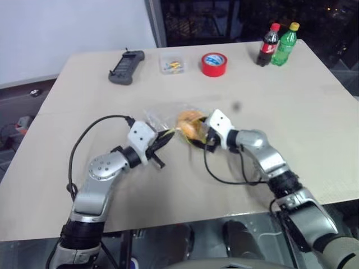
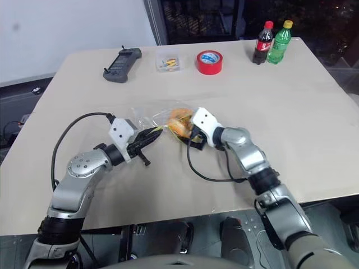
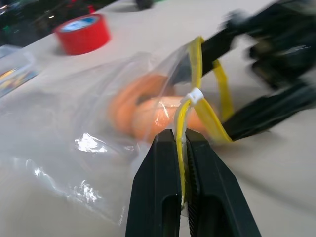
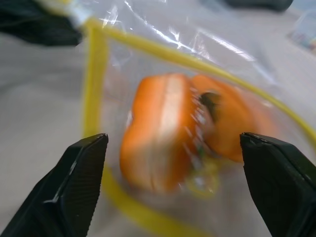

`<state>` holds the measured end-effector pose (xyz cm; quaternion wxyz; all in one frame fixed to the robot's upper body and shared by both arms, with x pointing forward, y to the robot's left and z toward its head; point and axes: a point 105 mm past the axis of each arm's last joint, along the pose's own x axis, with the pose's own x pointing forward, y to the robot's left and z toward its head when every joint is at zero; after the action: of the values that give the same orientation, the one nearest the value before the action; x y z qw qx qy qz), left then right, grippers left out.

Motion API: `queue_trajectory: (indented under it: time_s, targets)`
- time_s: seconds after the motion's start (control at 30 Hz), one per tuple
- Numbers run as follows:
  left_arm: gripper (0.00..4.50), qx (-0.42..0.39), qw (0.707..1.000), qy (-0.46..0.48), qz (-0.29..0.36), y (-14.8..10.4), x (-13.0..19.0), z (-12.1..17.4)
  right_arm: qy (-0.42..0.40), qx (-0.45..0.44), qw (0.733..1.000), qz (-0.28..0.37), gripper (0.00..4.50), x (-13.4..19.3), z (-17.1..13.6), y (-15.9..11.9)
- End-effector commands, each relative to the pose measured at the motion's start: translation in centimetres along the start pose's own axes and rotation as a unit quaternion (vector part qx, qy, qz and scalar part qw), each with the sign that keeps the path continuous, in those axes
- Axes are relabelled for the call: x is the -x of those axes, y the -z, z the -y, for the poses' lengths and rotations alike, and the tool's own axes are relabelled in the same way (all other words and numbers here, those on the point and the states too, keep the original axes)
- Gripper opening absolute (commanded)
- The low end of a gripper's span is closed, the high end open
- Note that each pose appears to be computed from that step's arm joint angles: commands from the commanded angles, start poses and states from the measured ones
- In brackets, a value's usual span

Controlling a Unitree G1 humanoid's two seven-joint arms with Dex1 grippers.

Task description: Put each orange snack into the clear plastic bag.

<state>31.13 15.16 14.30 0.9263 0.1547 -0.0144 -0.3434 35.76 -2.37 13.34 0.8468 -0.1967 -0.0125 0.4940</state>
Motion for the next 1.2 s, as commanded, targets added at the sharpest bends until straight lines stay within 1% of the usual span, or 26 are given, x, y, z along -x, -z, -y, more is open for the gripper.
queue_trajectory:
  time_s: [0.03,0.1,0.17,0.23,0.33,0.43,0.57,0.6,0.63,0.67,0.77,0.8,0.83,0.93,0.97,1.1,1.17,1.2]
  targets:
    - [0.00,0.019,0.999,-0.018,0.024,-1.2,0.2,-1.0,0.017,0.031,0.998,0.044,4.44,3.0,1.0,-3.2]
    - [0.00,0.026,0.999,-0.017,0.029,-1.5,0.1,-1.2,0.034,0.048,0.998,0.039,4.44,4.1,1.5,-3.3]
    - [0.00,0.037,0.999,-0.012,0.035,-2.0,0.0,-1.2,0.058,0.099,0.993,0.007,4.44,4.7,2.0,-2.4]
    - [0.00,0.048,0.998,-0.006,0.042,-2.3,0.1,-1.3,0.070,0.163,0.983,-0.039,4.44,4.7,2.4,-0.8]
    - [0.00,0.064,0.997,-0.010,0.049,-2.7,0.1,-1.6,0.062,0.220,0.969,-0.089,4.44,4.3,2.5,1.7]
    - [0.00,0.072,0.996,-0.012,0.054,-3.1,0.2,-1.9,0.052,0.220,0.969,-0.097,4.44,3.2,2.3,2.7]
    - [0.00,0.095,0.993,-0.020,0.064,-3.6,0.4,-2.3,0.064,0.201,0.974,-0.084,4.44,1.3,2.7,2.6]
    - [0.00,0.095,0.993,-0.020,0.063,-3.6,0.4,-2.2,0.073,0.196,0.975,-0.077,4.21,1.0,3.0,2.3]
    - [0.00,0.094,0.993,-0.019,0.062,-3.6,0.5,-2.1,0.080,0.192,0.976,-0.068,3.86,0.8,3.2,2.0]
    - [0.00,0.094,0.994,-0.018,0.061,-3.6,0.5,-2.0,0.085,0.189,0.977,-0.059,3.86,0.5,3.4,1.6]
    - [0.00,0.098,0.993,-0.022,0.064,-3.6,0.6,-2.1,0.079,0.186,0.978,-0.053,2.49,0.3,3.4,1.4]
    - [0.00,0.098,0.993,-0.023,0.065,-3.7,0.6,-2.1,0.081,0.185,0.978,-0.049,1.92,0.3,3.5,1.2]
    - [0.00,0.099,0.993,-0.023,0.066,-3.7,0.6,-2.1,0.085,0.180,0.979,-0.043,1.57,0.3,3.7,1.0]
    - [0.00,0.099,0.992,-0.022,0.069,-3.9,0.5,-2.1,0.123,0.176,0.977,-0.013,0.21,0.8,5.5,-1.0]
    - [0.00,0.099,0.992,-0.023,0.069,-4.0,0.4,-2.3,0.132,0.174,0.976,-0.005,0.03,1.2,6.1,-1.7]
    - [0.00,0.094,0.993,-0.030,0.071,-4.2,-0.1,-3.3,0.145,0.190,0.971,0.000,0.03,2.6,8.0,-3.5]
    - [0.00,0.083,0.993,-0.033,0.083,-5.1,-1.5,-4.2,0.159,0.198,0.967,-0.004,0.03,3.3,9.7,-4.4]
    - [0.00,0.069,0.993,-0.040,0.090,-5.7,-2.6,-5.1,0.171,0.215,0.962,-0.016,0.03,3.7,10.9,-4.7]
